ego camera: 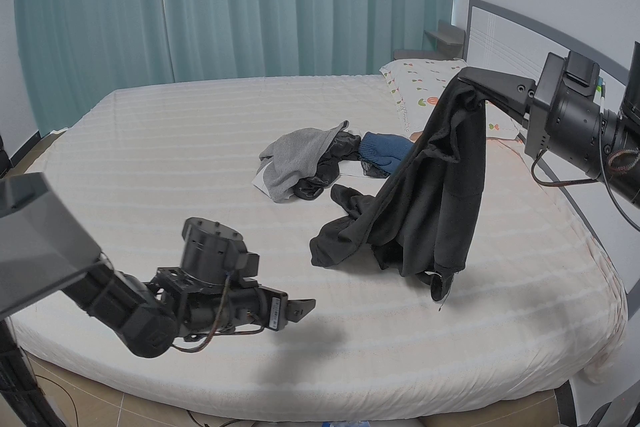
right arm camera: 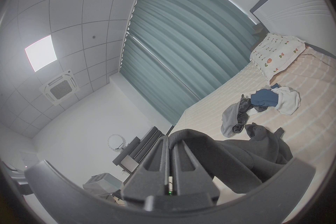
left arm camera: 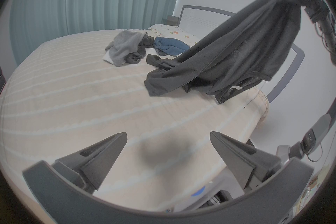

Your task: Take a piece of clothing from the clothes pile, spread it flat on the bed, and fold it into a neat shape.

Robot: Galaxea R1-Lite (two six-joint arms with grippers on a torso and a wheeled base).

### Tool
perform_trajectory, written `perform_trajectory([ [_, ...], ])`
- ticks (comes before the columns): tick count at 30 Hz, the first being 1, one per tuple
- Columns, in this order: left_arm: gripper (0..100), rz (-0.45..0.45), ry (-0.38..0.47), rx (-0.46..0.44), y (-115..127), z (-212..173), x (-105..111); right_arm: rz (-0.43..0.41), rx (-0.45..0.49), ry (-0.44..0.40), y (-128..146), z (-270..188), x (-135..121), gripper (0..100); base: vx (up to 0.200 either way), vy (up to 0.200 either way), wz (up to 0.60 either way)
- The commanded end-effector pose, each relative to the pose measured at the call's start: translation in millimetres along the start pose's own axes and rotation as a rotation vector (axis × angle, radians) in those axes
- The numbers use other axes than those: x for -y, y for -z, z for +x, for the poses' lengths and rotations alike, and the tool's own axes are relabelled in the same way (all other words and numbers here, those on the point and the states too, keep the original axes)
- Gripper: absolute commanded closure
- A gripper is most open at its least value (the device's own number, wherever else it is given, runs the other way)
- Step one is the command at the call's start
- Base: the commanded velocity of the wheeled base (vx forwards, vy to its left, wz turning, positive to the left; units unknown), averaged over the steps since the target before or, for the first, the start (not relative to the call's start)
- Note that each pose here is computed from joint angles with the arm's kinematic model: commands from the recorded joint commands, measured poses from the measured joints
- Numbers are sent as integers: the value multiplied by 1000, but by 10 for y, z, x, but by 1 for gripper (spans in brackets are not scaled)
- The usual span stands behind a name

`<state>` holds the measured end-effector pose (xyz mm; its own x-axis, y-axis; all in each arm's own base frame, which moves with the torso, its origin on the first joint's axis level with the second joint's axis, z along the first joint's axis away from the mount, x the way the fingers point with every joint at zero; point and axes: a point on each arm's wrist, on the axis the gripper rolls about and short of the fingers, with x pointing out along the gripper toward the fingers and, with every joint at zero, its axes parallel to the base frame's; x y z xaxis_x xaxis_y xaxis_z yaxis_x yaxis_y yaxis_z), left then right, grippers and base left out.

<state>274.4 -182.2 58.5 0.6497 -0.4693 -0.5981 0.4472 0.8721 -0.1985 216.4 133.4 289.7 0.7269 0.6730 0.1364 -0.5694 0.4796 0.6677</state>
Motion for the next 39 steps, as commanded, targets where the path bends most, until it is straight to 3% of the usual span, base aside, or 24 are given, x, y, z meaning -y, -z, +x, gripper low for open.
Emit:
perform_trajectory([
  [1, 0, 9, 0, -21, 129, 493, 22, 3, -1, 8, 12, 107, 24, 100, 0, 0, 0],
  [6, 0, 6, -42, 40, 38, 833, 24, 0, 13, 10, -19, 80, 16, 100, 0, 0, 0],
  [15, 0, 8, -28, 95, -115, 1235, 74, -4, 30, 19, -64, 69, 38, 100, 0, 0, 0],
  [25, 0, -14, -127, 184, -257, 1686, -56, -2, 36, 19, -85, 61, 32, 100, 0, 0, 0],
  [26, 100, -18, -139, 184, -261, 1731, -74, -3, 37, 23, -90, 62, 44, 100, 0, 0, 0],
  [29, 100, -26, -151, 189, -266, 1766, -85, -3, 39, 29, -95, 61, 62, 100, 0, 0, 0],
  [32, 100, -92, -171, 206, -311, 1715, -71, -5, 45, 49, -115, 60, 112, 100, 0, 0, 0],
  [35, 100, -179, -182, 239, -465, 1409, -45, -4, 43, 85, -118, 47, 215, 100, 0, 0, 0],
  [39, 100, -217, -161, 268, -644, 875, 13, 8, 22, 148, -67, 78, 419, 100, 0, 0, 0],
])
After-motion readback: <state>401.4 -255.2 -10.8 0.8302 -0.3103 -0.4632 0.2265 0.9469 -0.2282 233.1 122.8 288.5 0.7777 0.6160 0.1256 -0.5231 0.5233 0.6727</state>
